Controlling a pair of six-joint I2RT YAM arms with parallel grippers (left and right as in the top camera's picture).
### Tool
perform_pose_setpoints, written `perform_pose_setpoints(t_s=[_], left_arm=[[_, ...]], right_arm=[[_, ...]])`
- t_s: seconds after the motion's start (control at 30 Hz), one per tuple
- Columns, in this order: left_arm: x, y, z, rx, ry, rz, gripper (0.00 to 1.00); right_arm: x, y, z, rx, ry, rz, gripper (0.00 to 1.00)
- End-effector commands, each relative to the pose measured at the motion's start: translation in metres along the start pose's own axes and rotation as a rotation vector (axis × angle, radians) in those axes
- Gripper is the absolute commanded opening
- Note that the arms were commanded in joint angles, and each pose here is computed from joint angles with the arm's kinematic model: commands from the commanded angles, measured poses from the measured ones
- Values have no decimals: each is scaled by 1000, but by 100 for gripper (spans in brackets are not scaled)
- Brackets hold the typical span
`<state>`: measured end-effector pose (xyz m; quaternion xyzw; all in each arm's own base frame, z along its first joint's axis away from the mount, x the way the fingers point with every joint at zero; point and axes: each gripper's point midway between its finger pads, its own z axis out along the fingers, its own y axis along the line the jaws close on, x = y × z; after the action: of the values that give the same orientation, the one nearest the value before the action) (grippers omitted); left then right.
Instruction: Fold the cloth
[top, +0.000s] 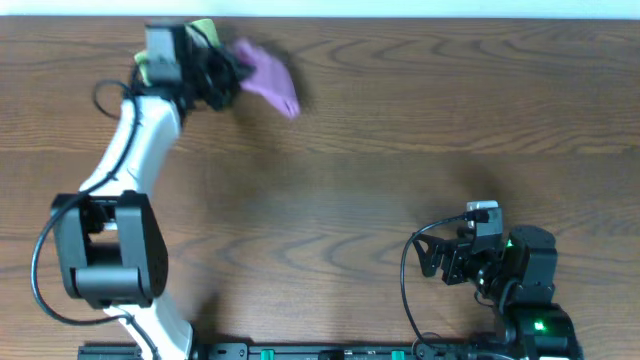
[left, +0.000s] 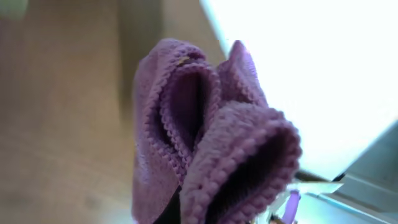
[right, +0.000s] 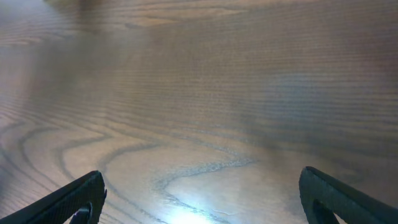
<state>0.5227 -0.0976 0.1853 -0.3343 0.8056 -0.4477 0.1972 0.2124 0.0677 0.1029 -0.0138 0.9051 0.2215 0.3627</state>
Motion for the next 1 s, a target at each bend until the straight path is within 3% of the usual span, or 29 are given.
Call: perform_pose_setpoints(t_s=[0.0,0.27,0.53,0.97], left_arm=[[-36,-14,1,38,-34,49,6],[-83,-25,10,112,-26,54,5],[-125,-10,-21,121,-99,27,5],[-144,3,-42,130,-118,21,6]], right_arm=[[0,-2,-1,9,-6,16,99],[0,-2,-1,9,-6,16,99],[0,-2,-1,9,-6,16,99],[0,-2,-1,9,-6,16,99]])
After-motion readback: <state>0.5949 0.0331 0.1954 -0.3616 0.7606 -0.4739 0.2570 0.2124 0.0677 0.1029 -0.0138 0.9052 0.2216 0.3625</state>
